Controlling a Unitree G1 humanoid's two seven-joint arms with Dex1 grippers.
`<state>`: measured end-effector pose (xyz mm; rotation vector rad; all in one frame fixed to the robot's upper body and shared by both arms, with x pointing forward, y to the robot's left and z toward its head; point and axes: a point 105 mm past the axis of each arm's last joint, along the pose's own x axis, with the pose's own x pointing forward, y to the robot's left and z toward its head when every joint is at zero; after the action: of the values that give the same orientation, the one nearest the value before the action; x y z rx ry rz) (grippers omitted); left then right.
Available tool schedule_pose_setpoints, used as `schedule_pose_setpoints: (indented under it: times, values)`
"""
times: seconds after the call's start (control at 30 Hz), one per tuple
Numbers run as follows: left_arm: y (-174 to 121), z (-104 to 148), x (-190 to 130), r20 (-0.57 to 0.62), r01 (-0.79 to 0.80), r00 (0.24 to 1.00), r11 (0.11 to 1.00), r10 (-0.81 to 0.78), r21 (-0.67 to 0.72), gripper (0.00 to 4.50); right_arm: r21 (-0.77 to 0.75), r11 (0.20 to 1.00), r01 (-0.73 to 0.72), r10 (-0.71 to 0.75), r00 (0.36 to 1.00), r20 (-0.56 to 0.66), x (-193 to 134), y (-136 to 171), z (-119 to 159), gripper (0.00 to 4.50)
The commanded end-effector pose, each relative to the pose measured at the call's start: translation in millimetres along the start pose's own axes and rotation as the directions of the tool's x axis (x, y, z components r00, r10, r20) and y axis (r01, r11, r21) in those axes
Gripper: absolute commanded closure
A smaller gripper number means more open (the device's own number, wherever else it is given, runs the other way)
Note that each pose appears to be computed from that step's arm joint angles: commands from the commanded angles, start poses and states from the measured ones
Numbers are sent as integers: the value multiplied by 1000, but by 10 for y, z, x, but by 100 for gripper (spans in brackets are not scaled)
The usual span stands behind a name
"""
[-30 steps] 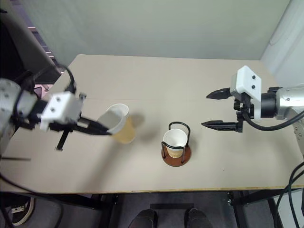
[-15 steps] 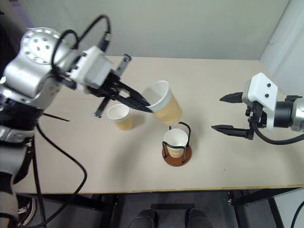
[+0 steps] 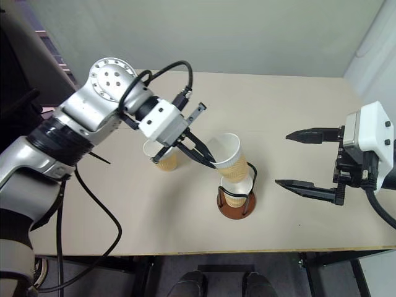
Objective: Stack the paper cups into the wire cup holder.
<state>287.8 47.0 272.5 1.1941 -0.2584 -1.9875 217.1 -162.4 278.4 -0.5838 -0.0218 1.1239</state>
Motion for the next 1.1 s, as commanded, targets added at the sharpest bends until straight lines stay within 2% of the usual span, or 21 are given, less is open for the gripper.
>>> schedule_pose_setpoints:
  times: [0.03,0.27,0.37,0.53,0.67,0.77,0.87,0.97,1.1]
  values:
    - [7,122,-13,14,43,999,997,-43,58,447,-40,998,42,-42,999,-5,-43,2,70,0]
    - [-39,28,24,-38,78,996,996,-76,53,447,-43,997,64,-65,998,-16,-70,8,61,0]
    - [-30,16,32,-42,77,996,996,-75,48,386,-45,997,70,-71,997,-19,-67,10,58,0]
    - [-19,-16,57,-56,77,996,996,-74,54,210,-44,996,71,-72,997,-21,-64,11,44,0]
    - [42,-11,21,-45,30,999,998,-28,48,210,-44,997,63,-63,998,-17,-43,-20,28,0]
    - [53,-49,-128,-51,-43,998,999,43,-8,210,-46,998,48,-49,999,-10,-19,-49,24,0]
    - [-72,-326,-423,-150,-167,978,975,145,-149,210,-39,999,18,-17,1000,8,8,-42,19,0]
    - [-421,-655,-659,-219,-279,952,898,213,-340,210,-35,999,-26,28,999,39,68,-2,40,0]
    - [-702,-978,-858,-334,-417,899,785,283,-457,210,-46,997,-55,57,997,47,141,-41,45,0]
